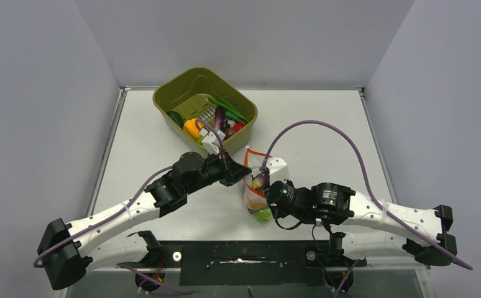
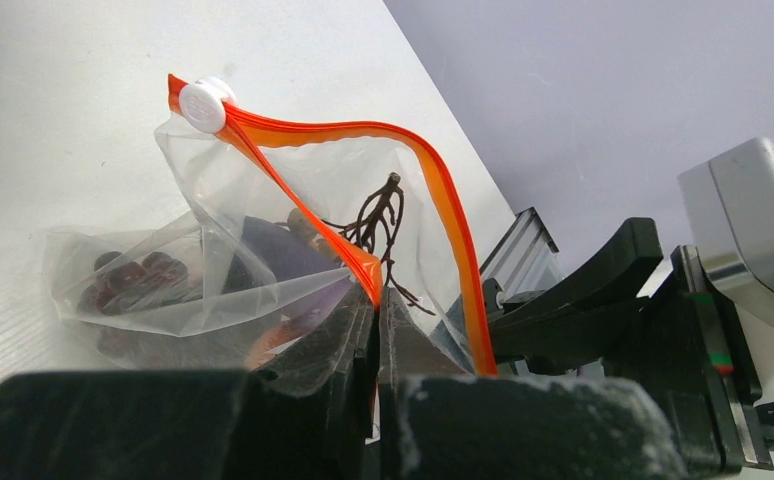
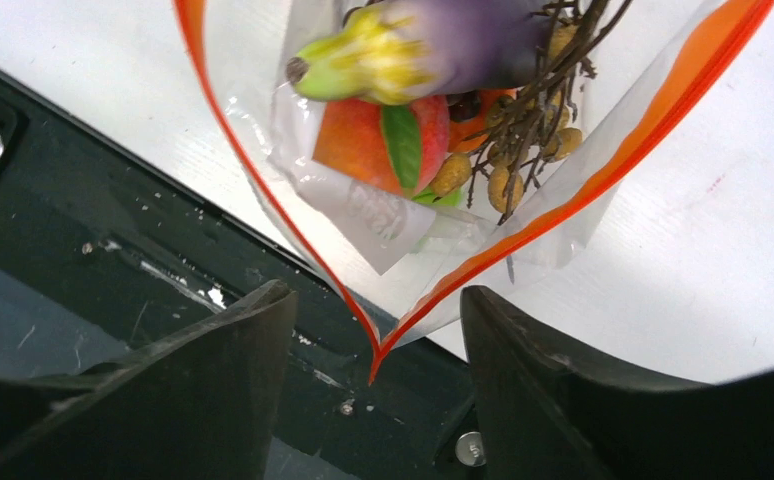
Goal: Place the food in the zip-top bag and seal the zipper
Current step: Zip the zipper food storage bag at the center of the board.
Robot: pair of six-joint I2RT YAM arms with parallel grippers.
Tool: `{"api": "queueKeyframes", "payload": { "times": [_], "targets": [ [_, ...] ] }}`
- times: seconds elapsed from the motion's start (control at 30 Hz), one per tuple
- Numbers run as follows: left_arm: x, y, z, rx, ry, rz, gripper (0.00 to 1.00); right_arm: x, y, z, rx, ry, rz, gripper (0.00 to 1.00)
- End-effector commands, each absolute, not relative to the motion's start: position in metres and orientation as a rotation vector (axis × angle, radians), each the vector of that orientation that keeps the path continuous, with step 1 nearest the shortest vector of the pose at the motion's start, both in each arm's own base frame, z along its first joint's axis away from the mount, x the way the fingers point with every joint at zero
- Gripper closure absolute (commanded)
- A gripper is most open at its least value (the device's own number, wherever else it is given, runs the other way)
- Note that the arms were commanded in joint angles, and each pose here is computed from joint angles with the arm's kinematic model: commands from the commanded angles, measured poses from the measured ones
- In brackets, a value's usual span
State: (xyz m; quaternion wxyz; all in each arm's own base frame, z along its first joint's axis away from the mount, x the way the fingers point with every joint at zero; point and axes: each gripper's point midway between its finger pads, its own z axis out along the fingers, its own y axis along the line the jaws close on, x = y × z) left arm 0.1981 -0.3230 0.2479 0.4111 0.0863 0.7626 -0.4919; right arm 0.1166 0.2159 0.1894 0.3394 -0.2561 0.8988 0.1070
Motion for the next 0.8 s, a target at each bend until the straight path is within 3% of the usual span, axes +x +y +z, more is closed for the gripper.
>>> {"api": "queueKeyframes", "payload": {
  "times": [0.0,0.07,0.1,0.13,0.2,0.3,0.47,0.77],
  "targets": [
    [0.202,-0.326,0.304,0.185,1.746,-1.315,1.00,0.130,0.207,0.221,-0.617,2.212,0.293,0.84],
    [0.201,-0.326,0.305,0.212,1.734,-1.310,1.00,0.128,0.205,0.225,-0.633,2.181,0.327,0.99],
    [0.199,-0.326,0.308,0.254,1.711,-1.301,0.95,0.127,0.204,0.225,-0.648,2.168,0.345,1.00],
    [0.195,-0.327,0.311,0.326,1.674,-1.287,0.82,0.126,0.201,0.226,-0.653,2.157,0.357,1.00],
    [0.182,-0.327,0.313,0.564,1.573,-1.221,0.66,0.124,0.195,0.227,-0.664,2.138,0.376,1.00],
    [0.172,-0.313,0.299,0.860,1.460,-1.024,0.55,0.122,0.194,0.237,-0.687,2.075,0.439,1.00],
    [0.163,-0.288,0.271,1.229,1.275,-0.770,0.50,0.117,0.203,0.255,-0.784,1.942,0.546,1.00],
    [0.179,-0.255,0.240,1.357,1.296,-0.719,0.46,0.116,0.196,0.264,-0.925,1.845,0.504,1.00]
  ]
}}
